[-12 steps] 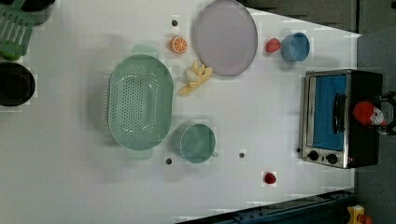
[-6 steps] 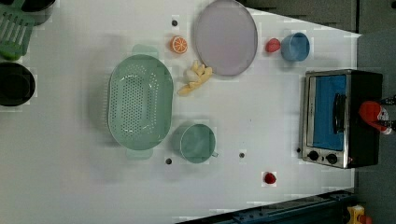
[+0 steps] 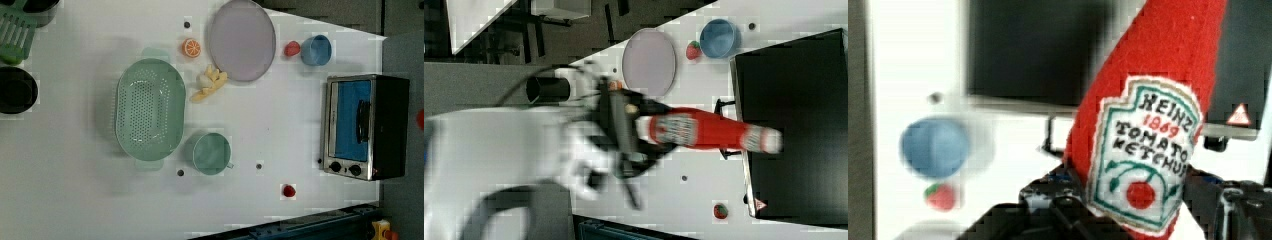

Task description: Pick Ketchup from oven and place it on table.

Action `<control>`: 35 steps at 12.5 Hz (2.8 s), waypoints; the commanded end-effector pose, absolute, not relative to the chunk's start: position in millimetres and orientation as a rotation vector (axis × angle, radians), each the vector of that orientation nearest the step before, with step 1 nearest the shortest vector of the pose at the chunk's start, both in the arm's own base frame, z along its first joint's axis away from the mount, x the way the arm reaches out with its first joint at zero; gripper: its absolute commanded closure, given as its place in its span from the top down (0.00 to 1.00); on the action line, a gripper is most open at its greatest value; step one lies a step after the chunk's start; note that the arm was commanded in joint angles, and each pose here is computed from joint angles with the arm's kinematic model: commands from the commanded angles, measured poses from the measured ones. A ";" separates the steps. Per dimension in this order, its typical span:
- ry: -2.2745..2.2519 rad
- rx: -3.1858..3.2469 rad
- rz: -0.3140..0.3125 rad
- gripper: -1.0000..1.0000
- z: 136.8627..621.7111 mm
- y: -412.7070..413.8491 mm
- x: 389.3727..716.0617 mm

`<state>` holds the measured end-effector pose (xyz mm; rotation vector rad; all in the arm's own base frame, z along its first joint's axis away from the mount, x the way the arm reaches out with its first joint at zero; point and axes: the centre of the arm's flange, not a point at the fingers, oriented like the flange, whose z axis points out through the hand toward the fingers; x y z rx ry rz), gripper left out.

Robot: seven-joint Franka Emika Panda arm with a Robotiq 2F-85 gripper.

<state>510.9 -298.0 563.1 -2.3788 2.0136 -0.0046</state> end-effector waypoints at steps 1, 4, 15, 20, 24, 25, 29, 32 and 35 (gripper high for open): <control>1.639 -2.582 0.022 0.61 581.1 -147.3 560.8; 1.483 -2.679 0.073 0.61 567.5 -79.6 573.9; 1.385 -2.872 0.192 0.61 293.7 -20.0 535.5; 1.396 -2.902 0.141 0.62 187.3 -22.9 534.4; 1.430 -2.852 0.041 1.00 212.1 -21.2 545.8; 1.453 -2.804 -0.037 1.00 247.5 -19.7 558.6; 1.429 -2.730 -0.161 1.00 381.7 -20.7 584.9; 1.411 -2.710 -0.190 1.00 508.2 -23.1 594.8; 1.423 -2.721 -0.161 1.00 551.9 -24.4 595.1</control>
